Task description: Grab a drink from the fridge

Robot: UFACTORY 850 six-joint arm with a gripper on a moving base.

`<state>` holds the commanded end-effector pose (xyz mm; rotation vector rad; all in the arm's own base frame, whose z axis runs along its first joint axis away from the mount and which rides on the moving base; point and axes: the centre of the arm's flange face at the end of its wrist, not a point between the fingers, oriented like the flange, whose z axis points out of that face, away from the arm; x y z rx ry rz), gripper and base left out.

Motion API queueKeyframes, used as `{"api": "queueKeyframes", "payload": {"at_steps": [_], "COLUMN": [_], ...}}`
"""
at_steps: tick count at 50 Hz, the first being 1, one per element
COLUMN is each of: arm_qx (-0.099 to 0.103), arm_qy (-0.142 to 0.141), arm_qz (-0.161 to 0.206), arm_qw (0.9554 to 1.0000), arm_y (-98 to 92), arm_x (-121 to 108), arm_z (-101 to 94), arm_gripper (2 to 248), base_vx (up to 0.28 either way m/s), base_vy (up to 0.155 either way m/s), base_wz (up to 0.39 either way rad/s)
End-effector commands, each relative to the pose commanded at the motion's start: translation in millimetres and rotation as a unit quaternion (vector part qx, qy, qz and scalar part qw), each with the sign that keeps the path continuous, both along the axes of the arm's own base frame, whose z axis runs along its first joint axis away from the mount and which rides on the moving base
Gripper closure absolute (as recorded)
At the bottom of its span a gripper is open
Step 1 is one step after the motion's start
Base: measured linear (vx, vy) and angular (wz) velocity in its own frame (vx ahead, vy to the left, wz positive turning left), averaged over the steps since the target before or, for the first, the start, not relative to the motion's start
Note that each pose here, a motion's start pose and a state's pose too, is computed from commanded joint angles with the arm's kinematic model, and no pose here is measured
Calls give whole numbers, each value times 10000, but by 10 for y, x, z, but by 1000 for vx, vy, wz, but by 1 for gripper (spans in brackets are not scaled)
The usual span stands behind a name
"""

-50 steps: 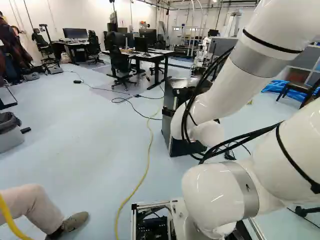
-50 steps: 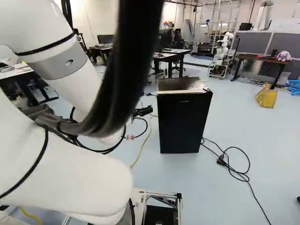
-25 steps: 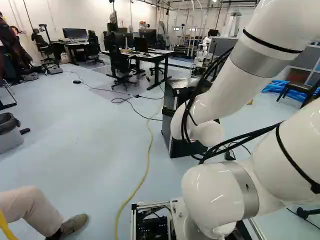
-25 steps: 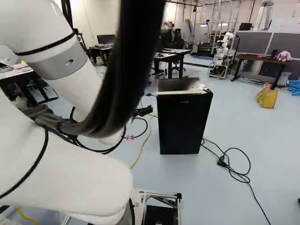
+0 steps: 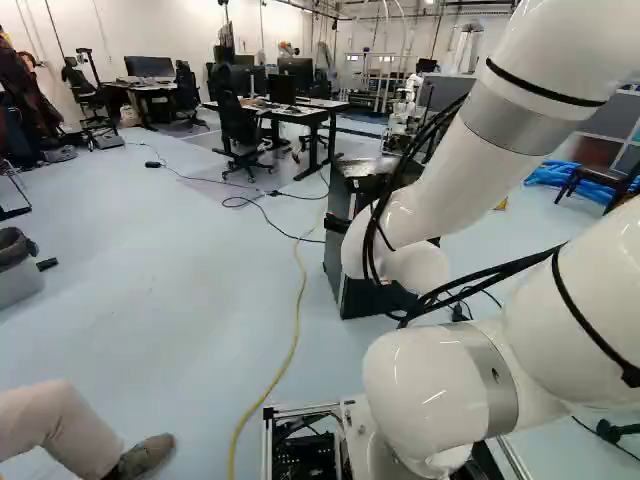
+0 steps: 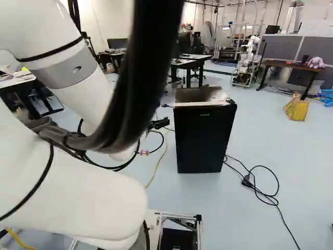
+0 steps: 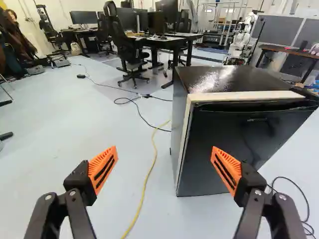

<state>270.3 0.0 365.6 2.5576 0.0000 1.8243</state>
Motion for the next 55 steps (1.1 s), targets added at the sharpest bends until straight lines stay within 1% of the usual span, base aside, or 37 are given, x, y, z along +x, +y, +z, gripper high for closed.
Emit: {"api": "queueKeyframes", "payload": {"at_steps": [17, 32, 43, 55], "arm_qx": [0, 4, 47, 125], "arm_qy": [0, 0, 2, 20], "arm_qz": [0, -10, -110, -208], "arm_qw": [10000, 10000, 9999, 9997], "arm_y": [0, -2, -11, 18], "arm_x": [0, 0, 9, 80], "arm_z": [0, 0, 1, 11], "arm_gripper": [3, 3, 3, 3], "base_vx": [39, 0, 0, 0], "base_vy": [0, 0, 0, 0], "base_wz": [-2, 0, 0, 0]}}
